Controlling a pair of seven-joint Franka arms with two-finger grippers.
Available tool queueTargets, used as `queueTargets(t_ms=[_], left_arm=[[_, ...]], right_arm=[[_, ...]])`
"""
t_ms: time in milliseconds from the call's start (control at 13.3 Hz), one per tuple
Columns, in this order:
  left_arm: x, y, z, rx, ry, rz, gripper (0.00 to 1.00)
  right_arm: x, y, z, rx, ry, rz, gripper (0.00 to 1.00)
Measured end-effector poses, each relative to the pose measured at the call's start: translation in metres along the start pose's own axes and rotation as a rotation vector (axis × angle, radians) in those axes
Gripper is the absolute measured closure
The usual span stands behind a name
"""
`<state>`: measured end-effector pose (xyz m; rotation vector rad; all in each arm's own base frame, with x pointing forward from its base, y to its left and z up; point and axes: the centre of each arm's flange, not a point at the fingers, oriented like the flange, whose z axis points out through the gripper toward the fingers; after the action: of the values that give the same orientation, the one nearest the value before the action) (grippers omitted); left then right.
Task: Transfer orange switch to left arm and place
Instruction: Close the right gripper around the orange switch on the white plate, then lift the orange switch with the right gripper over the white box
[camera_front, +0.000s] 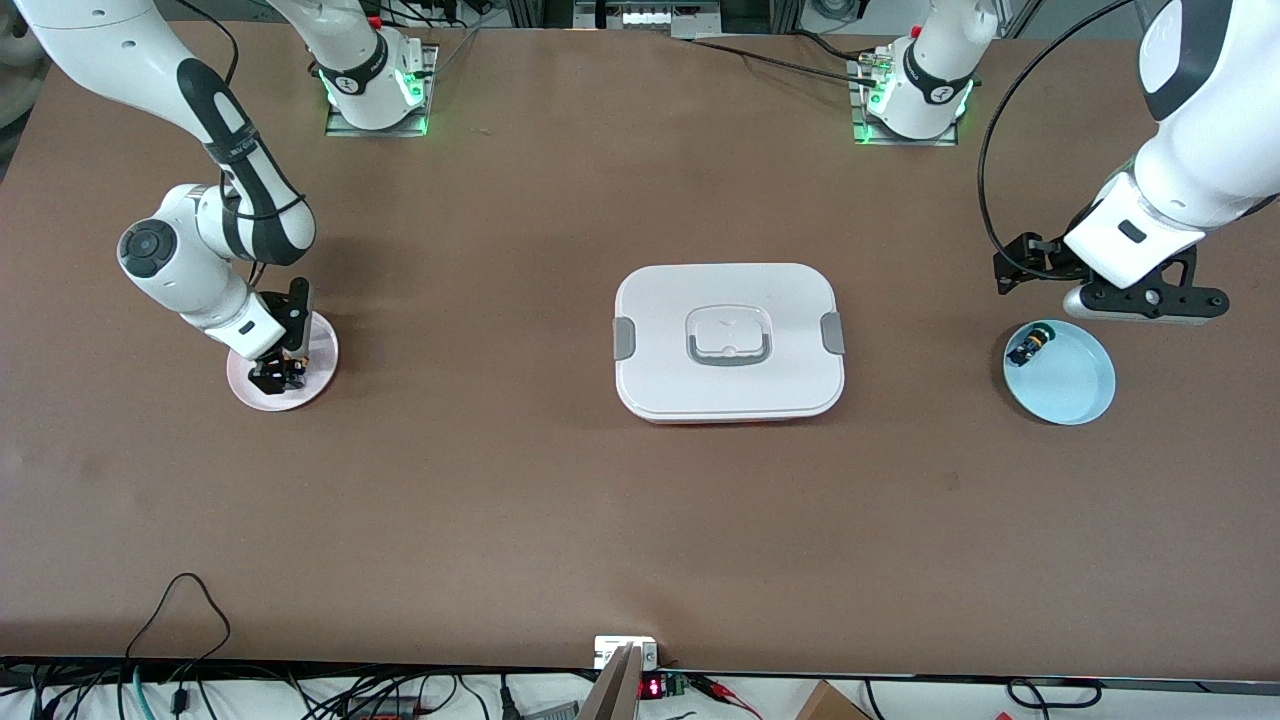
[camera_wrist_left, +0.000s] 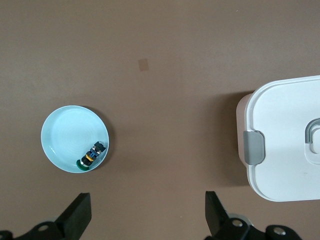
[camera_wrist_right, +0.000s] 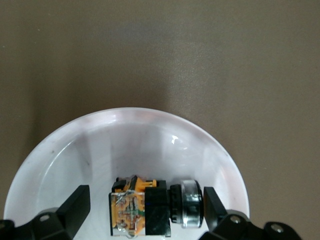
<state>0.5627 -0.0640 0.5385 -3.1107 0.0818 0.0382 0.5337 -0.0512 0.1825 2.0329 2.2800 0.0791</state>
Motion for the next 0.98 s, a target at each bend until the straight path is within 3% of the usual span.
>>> queueTargets(t_ms=[377, 528, 679, 980], left_arm=[[0.0, 0.0, 0.0, 0.0, 0.0, 0.0, 0.0], [0.0, 0.0, 0.0, 0.0, 0.0, 0.0, 0.0], [0.0, 0.0, 0.0, 0.0, 0.0, 0.0, 0.0], [0.0, 0.0, 0.0, 0.0, 0.0, 0.0, 0.0]], right_arm=[[-0.0024, -0.0007, 0.0038, -0.007, -0.002, 0.003, 0.0], [-0.003, -0.0005, 0.0042, -0.012, -0.003, 0.004, 0.06], [-0.0032, 0.0, 0.0036, -0.016, -0.005, 0.003, 0.28], [-0.0047, 0.0022, 0.0021, -0.024, -0.007, -0.001, 0.28]])
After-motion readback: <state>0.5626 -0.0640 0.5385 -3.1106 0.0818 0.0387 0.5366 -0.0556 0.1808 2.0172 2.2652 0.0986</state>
